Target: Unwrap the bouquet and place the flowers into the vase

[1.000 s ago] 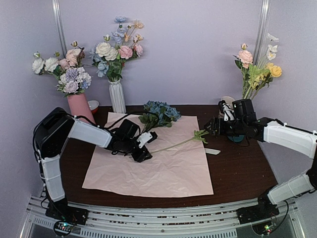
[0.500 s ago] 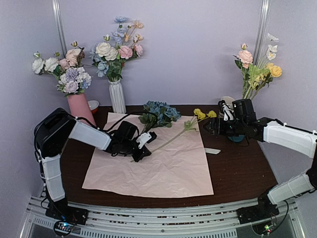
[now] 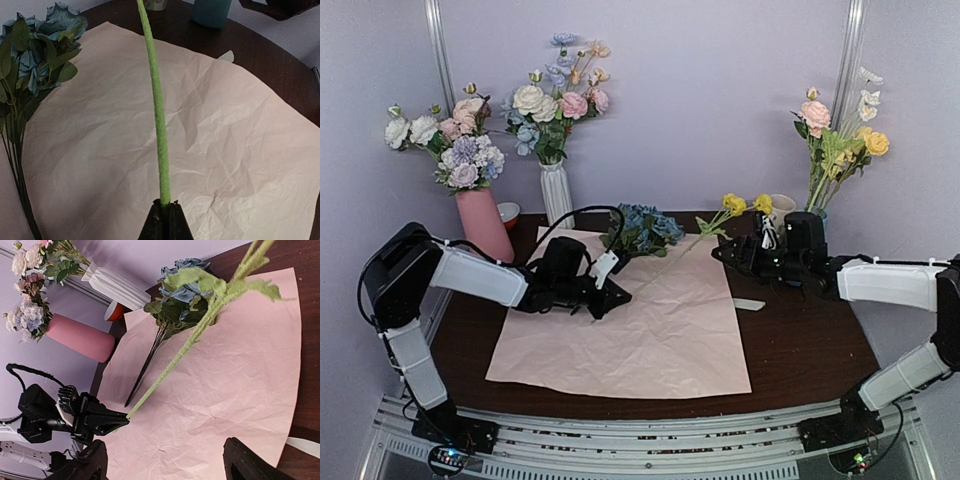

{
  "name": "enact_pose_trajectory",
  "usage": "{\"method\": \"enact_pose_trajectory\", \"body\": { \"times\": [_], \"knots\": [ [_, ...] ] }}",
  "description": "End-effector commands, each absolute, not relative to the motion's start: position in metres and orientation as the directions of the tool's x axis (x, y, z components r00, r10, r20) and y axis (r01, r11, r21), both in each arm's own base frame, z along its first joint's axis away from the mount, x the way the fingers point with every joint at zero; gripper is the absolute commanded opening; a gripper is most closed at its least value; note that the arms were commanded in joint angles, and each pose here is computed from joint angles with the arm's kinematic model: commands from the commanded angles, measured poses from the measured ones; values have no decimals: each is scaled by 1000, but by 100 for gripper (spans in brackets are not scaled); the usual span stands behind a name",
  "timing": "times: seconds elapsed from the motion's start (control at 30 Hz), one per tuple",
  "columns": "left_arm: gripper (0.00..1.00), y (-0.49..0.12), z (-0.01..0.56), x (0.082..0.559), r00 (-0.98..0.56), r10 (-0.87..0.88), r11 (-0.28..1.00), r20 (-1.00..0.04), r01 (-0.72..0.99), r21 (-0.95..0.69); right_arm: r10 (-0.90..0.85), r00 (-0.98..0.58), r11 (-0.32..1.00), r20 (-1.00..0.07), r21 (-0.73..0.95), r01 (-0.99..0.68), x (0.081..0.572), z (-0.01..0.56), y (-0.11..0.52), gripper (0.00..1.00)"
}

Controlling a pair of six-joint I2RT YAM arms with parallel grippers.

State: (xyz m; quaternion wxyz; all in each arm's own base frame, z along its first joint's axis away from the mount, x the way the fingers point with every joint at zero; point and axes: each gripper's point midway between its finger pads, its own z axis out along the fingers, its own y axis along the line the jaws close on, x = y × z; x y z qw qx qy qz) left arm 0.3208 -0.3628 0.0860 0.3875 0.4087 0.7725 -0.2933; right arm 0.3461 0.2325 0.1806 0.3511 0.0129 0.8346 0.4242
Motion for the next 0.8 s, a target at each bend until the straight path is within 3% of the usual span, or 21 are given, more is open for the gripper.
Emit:
{"method": "enact_pose_trajectory", "body": {
  "times": [0.0, 0.23, 0.43, 0.6, 0.7, 0.77],
  "knots": [
    [0, -373, 137, 314, -353, 258, 459, -899, 864, -208, 433, -775, 417, -459, 865, -279, 350, 209, 261, 81],
    [0, -381, 168, 288, -355, 176, 383, -918, 884, -268, 511, -787, 211, -347, 938, -276, 370, 235, 293, 74],
    [0, -386, 188, 273, -346, 149, 337, -926, 899, -281, 520, -797, 117, -307, 950, -290, 382, 251, 324, 64],
    [0, -385, 197, 269, -344, 132, 326, -930, 901, -287, 542, -792, 54, -281, 952, -301, 390, 263, 333, 32],
    [0, -383, 198, 269, -343, 129, 335, -930, 898, -285, 552, -781, 55, -293, 947, -317, 391, 270, 334, 2],
    [0, -382, 198, 269, -346, 124, 337, -930, 896, -288, 557, -775, 66, -299, 946, -318, 392, 273, 335, 0]
  ]
}}
